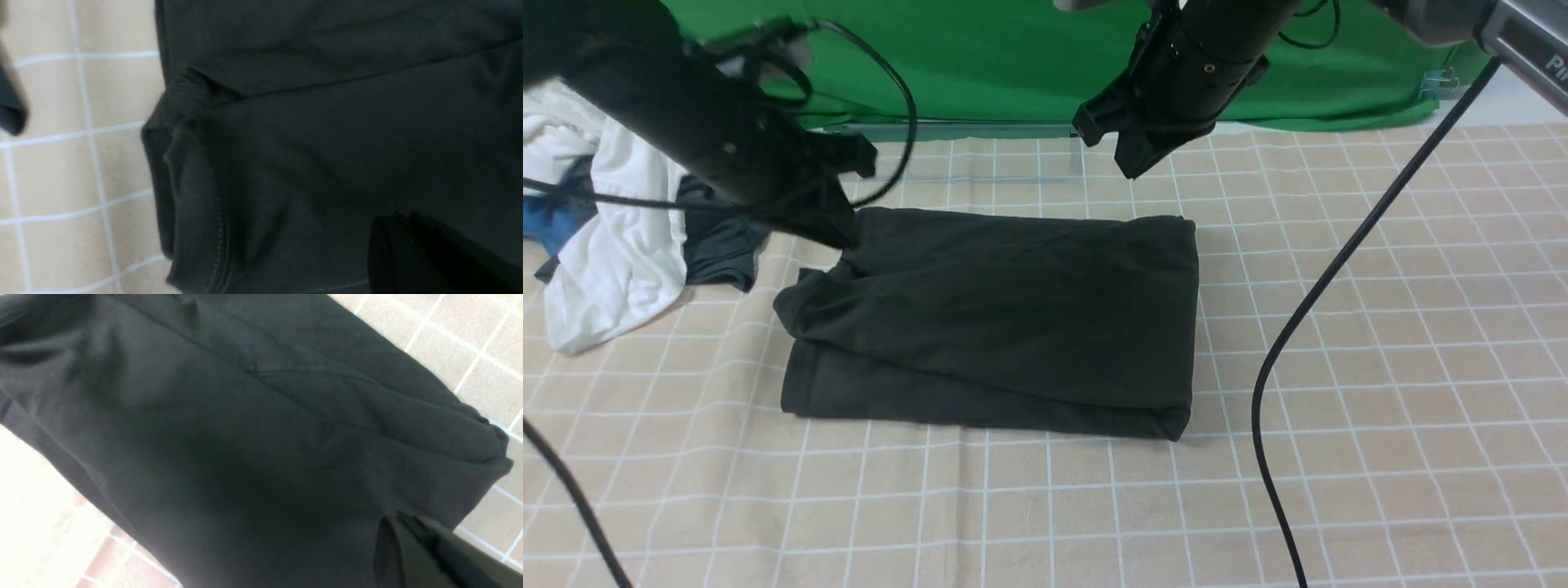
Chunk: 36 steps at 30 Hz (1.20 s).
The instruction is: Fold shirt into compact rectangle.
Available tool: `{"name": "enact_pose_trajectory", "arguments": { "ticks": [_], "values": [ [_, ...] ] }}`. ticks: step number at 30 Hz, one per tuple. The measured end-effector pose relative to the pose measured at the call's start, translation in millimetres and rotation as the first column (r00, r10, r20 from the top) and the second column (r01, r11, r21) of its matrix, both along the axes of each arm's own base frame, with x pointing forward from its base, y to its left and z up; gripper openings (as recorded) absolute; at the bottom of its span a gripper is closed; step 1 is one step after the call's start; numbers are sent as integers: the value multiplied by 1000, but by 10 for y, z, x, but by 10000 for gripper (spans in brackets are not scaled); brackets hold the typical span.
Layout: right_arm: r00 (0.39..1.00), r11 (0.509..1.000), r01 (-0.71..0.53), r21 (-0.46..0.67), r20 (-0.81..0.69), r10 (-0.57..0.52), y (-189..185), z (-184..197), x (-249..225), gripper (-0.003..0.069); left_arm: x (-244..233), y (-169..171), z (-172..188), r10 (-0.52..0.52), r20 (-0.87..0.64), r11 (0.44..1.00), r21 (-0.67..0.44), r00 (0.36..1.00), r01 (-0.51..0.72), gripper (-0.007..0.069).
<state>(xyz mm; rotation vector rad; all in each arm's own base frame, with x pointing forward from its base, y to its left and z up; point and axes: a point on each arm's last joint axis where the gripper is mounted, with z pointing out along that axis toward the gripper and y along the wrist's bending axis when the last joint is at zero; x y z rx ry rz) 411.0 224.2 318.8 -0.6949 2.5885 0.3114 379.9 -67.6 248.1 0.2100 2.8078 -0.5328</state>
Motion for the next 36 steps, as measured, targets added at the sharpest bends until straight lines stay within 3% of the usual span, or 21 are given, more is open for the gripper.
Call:
{"name": "enact_pose_trajectory", "arguments": {
  "ticks": [5,10,15,22,29,32,36],
  "values": [
    [1000,1000,-1,-2,-1,1,-1,-7,0,35,-67,-66,-574,-21,-209,997,72,978,37,19],
    [1000,1000,-17,-10,5,17,-2,-7,1,35,-182,21,-754,37,-283,988,151,959,7,19],
    [1000,1000,-17,-11,4,17,-3,-11,0,35,-152,-9,-576,38,-258,993,118,965,-7,19],
    [1000,1000,-17,-12,2,17,-3,-15,0,35,180,-71,194,42,17,998,50,999,-43,19],
    [1000,1000,-17,-12,2,17,-3,-15,0,35,515,-141,-1,-19,35,997,73,999,17,29],
    [1000,1000,-17,-12,2,17,-3,-15,0,35,597,-217,-329,-122,-6,987,108,993,122,117],
    [1000,1000,-17,-12,2,17,-3,-15,0,35,640,-281,-495,-170,-6,978,126,985,169,253]
  ]
}}
